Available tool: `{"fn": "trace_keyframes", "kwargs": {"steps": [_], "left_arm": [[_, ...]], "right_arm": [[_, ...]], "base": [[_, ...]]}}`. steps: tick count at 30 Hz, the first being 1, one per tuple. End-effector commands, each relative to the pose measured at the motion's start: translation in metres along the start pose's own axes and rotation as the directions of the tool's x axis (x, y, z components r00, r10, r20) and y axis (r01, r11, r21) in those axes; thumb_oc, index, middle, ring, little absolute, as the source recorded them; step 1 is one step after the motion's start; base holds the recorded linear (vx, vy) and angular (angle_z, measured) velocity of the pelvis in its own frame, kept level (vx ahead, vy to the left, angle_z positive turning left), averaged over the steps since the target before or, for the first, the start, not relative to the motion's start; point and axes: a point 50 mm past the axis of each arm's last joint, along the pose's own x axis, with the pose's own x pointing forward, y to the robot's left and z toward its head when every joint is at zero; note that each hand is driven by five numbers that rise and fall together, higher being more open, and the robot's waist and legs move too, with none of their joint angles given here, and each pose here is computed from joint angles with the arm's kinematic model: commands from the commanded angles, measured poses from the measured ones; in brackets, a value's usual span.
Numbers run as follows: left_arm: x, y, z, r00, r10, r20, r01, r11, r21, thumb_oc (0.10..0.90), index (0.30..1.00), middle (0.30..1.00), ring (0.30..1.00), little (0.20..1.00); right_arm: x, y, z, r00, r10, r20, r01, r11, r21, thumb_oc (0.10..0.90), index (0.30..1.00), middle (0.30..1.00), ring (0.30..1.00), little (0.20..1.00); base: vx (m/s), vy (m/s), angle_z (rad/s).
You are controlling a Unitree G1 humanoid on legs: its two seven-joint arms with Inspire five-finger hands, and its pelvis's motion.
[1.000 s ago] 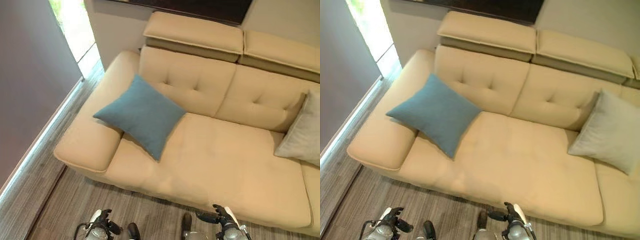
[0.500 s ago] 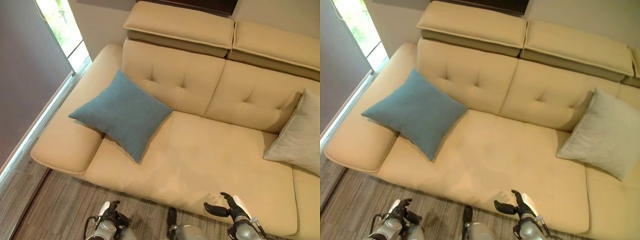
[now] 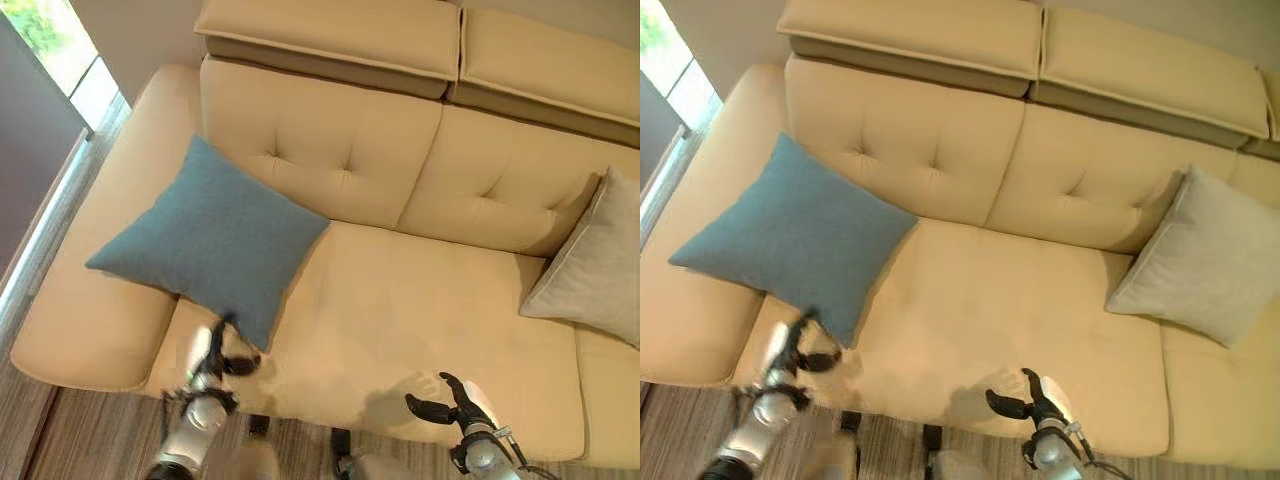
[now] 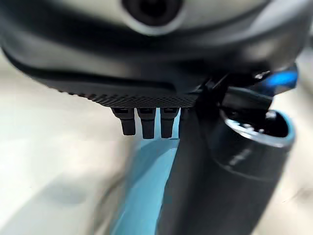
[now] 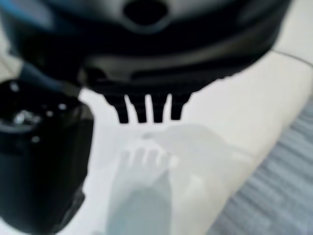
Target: Pick up all the scattered cushions and arrange them neatly on the sofa.
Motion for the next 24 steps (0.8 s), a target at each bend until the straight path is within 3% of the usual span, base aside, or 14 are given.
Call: {"fn": "trace_keyframes", "kwargs": {"steps": [1,6,8,15,19,22,24], "left_arm": [[0.02,0.056,0.021,0.95,0.273,0.155,-0.282,0.959,0.042,0.8,0.9,0.9,0.9,0.9],[0.037,0.13,0.056,0.789,0.542,0.289,-0.578,0.814,0.05,0.8,0.9,0.9,0.9,0.9],[0.038,0.141,0.059,0.765,0.571,0.298,-0.612,0.788,0.06,0.8,0.9,0.9,0.9,0.9],[0.061,0.149,0.059,0.795,0.565,0.223,-0.592,0.802,0.08,0.8,0.9,0.9,0.9,0.9],[0.074,0.155,0.053,0.798,0.572,0.19,-0.602,0.771,0.209,0.8,0.9,0.9,0.9,0.9],[0.083,0.169,0.047,0.768,0.618,0.168,-0.633,0.692,0.347,0.8,0.9,0.9,0.9,0.9],[0.086,0.174,0.046,0.754,0.641,0.144,-0.642,0.675,0.363,0.8,0.9,0.9,0.9,0.9]], "right_arm": [[-0.01,0.0,-0.016,1.0,0.024,0.004,-0.024,0.997,-0.067,0.8,0.9,0.9,0.9,0.9],[-0.014,0.001,-0.027,0.998,0.042,-0.053,-0.043,0.998,-0.035,0.8,0.9,0.9,0.9,0.9],[-0.016,0.002,-0.031,0.997,0.047,-0.062,-0.049,0.998,-0.026,0.8,0.9,0.9,0.9,0.9],[-0.013,-0.007,-0.029,0.998,0.053,-0.041,-0.056,0.996,-0.068,0.8,0.9,0.9,0.9,0.9],[-0.01,-0.013,-0.023,0.999,0.034,-0.009,-0.034,0.996,-0.082,0.8,0.9,0.9,0.9,0.9],[-0.01,-0.016,-0.022,1.0,-0.011,0.005,0.011,0.998,-0.063,0.8,0.9,0.9,0.9,0.9],[-0.012,-0.014,-0.022,1.0,-0.02,0.0,0.02,0.999,-0.046,0.8,0.9,0.9,0.9,0.9]], "base": [[0.09,0.087,-0.49],[0.07,0.047,-0.17],[0.06,0.018,-0.1],[0.05,0.004,-0.09],[-0.01,-0.004,-0.06],[-0.05,-0.01,-0.06],[-0.03,-0.016,-0.06]]}}
